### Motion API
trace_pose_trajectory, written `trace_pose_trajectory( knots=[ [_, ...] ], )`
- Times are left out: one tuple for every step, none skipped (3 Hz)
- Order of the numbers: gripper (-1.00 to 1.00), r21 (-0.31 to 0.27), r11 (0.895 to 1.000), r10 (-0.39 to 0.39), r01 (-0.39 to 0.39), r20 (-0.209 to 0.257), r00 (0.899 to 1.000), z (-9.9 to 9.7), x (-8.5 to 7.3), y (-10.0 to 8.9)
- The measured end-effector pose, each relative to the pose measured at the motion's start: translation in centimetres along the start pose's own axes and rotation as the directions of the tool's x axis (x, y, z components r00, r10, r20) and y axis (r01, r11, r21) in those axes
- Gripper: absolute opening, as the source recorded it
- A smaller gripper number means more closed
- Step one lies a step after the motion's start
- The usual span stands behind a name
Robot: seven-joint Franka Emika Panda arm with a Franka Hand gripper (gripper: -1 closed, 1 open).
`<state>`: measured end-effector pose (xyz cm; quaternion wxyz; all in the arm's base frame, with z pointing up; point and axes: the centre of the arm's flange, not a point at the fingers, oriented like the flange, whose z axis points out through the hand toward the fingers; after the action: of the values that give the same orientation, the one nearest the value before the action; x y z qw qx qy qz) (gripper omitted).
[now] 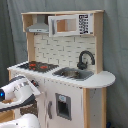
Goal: Play with the kitchen
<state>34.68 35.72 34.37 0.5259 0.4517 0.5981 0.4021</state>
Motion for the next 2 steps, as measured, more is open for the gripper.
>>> trace_pose_trajectory(
  knots=[
    [-1.0,0.001,0.993,0.119,-0.119,-0.003,0.993,-0.04,0.0,0.03],
    [-1.0,0.003,0.976,0.218,-0.218,-0.005,0.976,-0.07,0.0,0.05]
  ],
)
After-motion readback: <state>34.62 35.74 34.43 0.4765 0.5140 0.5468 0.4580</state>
